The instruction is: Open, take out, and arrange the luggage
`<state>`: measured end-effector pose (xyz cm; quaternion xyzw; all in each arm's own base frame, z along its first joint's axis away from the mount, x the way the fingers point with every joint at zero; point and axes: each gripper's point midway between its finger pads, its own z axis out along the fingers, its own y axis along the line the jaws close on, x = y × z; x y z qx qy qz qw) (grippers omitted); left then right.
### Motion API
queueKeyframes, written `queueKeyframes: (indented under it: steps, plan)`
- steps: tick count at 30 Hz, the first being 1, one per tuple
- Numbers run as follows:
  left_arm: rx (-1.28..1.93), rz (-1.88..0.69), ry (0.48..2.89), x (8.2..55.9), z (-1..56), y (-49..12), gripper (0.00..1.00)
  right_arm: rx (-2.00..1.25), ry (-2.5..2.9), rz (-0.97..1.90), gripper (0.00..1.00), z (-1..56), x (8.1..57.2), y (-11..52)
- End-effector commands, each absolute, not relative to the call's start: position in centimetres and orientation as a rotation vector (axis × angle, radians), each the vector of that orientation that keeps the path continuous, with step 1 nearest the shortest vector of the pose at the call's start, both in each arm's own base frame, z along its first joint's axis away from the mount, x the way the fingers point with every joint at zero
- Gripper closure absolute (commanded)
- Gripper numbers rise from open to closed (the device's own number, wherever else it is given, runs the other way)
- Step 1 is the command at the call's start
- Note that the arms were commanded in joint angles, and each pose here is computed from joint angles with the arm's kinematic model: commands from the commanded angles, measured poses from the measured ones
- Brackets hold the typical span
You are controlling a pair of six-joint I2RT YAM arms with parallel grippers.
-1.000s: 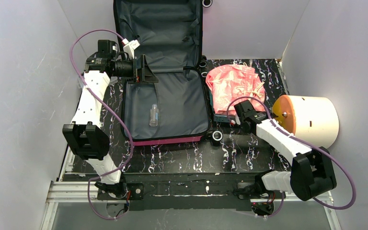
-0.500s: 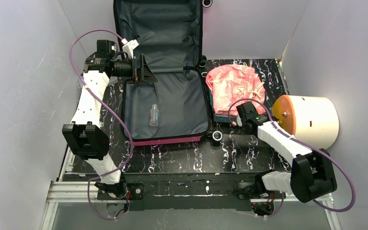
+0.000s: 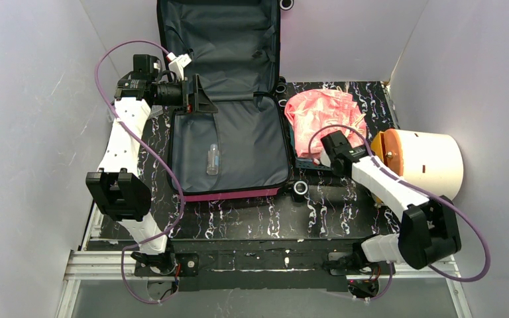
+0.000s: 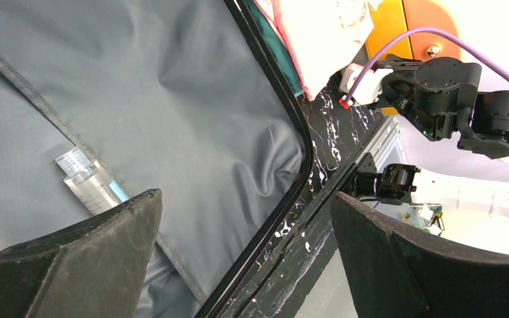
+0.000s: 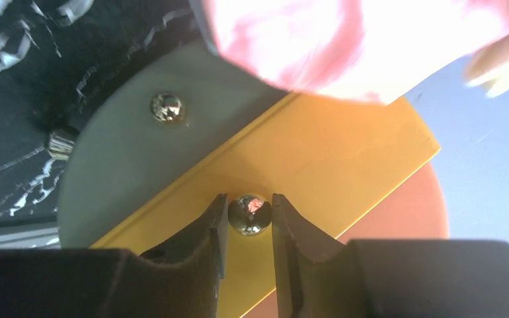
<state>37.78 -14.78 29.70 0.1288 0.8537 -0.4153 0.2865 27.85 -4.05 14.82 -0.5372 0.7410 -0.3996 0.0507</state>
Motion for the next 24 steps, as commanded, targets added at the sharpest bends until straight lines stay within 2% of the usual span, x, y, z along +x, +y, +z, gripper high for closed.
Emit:
queueKeyframes:
  steps: [1, 11, 15, 21, 24]
  plan:
    - [0.366, -1.133, 2.242, 37.2, 31.4, -14.9, 0.02, -1.590, 2.221, -1.132, 0.84, 16.1, 28.9, -0.4]
    - [0.367, -1.122, 2.248, 37.2, 31.1, -14.8, 0.02, -1.604, 2.178, -1.067, 0.84, 15.8, 29.9, 3.6]
    - [0.361, -1.077, 2.276, 37.4, 30.0, -14.3, 0.02, -1.598, 2.161, -1.040, 0.80, 16.2, 30.3, 4.6]
    - [0.380, -0.750, 2.432, 37.9, 24.3, -10.8, 0.02, -1.541, 2.158, -1.088, 0.49, 17.2, 30.4, 4.2]
    - [0.484, -0.618, 2.557, 36.4, 20.6, -10.6, 0.02, -1.508, 2.144, -1.040, 0.32, 17.8, 30.6, 4.8]
